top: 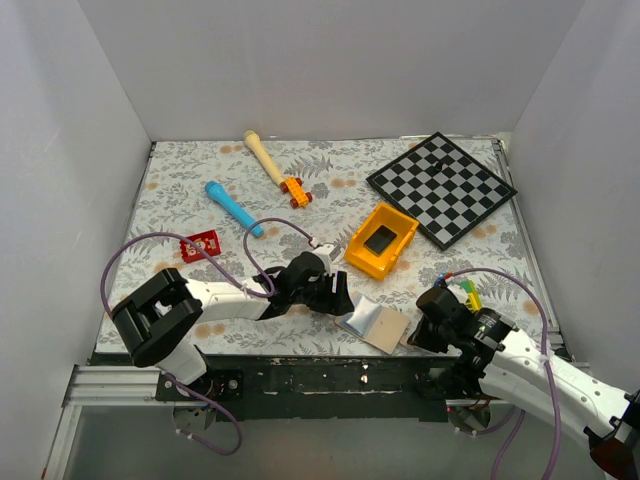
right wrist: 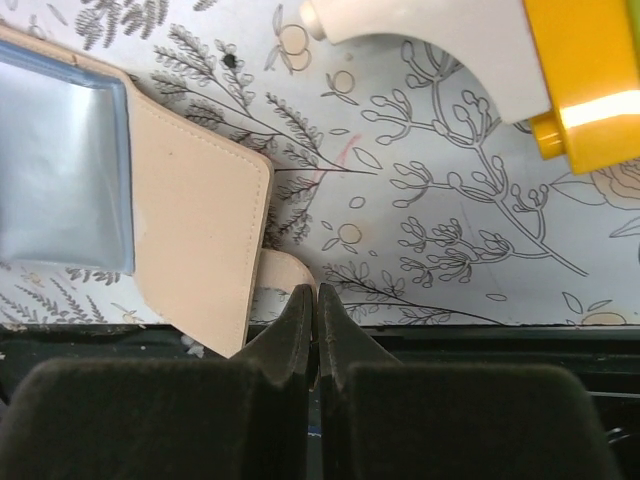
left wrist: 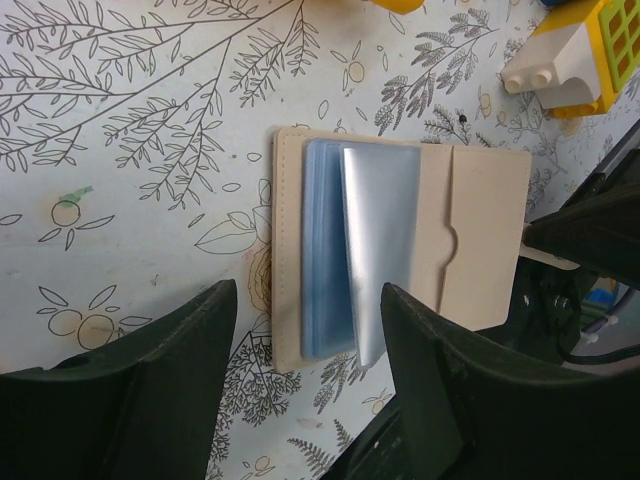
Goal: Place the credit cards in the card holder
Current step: Open the card holder at the center of the board.
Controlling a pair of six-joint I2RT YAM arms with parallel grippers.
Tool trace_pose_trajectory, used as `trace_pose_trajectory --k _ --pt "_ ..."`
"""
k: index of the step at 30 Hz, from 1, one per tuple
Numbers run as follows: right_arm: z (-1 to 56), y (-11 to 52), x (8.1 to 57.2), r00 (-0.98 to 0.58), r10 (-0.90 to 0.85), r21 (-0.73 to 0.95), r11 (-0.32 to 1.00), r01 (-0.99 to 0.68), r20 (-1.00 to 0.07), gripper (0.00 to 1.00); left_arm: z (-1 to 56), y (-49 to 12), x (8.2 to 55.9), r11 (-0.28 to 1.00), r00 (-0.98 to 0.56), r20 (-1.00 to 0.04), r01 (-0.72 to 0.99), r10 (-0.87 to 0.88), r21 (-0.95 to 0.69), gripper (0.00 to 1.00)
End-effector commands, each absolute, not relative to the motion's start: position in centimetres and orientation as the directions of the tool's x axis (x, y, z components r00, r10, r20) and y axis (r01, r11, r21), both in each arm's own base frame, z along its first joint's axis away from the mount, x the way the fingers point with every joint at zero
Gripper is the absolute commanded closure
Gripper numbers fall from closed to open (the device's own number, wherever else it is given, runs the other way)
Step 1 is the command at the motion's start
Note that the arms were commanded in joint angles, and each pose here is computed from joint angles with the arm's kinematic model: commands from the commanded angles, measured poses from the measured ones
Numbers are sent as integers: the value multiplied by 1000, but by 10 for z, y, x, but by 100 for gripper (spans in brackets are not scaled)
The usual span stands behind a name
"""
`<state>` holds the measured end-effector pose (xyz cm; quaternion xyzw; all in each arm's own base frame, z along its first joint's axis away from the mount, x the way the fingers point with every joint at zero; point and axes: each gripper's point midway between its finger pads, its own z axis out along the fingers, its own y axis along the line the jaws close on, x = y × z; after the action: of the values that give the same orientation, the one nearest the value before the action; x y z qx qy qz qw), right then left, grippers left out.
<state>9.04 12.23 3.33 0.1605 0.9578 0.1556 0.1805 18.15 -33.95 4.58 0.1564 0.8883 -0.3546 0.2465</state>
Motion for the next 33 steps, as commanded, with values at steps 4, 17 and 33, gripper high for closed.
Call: trace_pose_trajectory --k 4,17,33 --pt "24 108 82 -886 386 246 913 327 -257 99 54 -349 183 685 -829 -552 453 90 -570 43" --pt "25 108 86 -884 382 225 917 328 -267 99 50 -362 168 626 -850 -515 460 108 -629 55" --pt "27 140 112 -918 282 215 950 226 -281 99 50 -372 154 570 -868 -485 450 101 -687 87"
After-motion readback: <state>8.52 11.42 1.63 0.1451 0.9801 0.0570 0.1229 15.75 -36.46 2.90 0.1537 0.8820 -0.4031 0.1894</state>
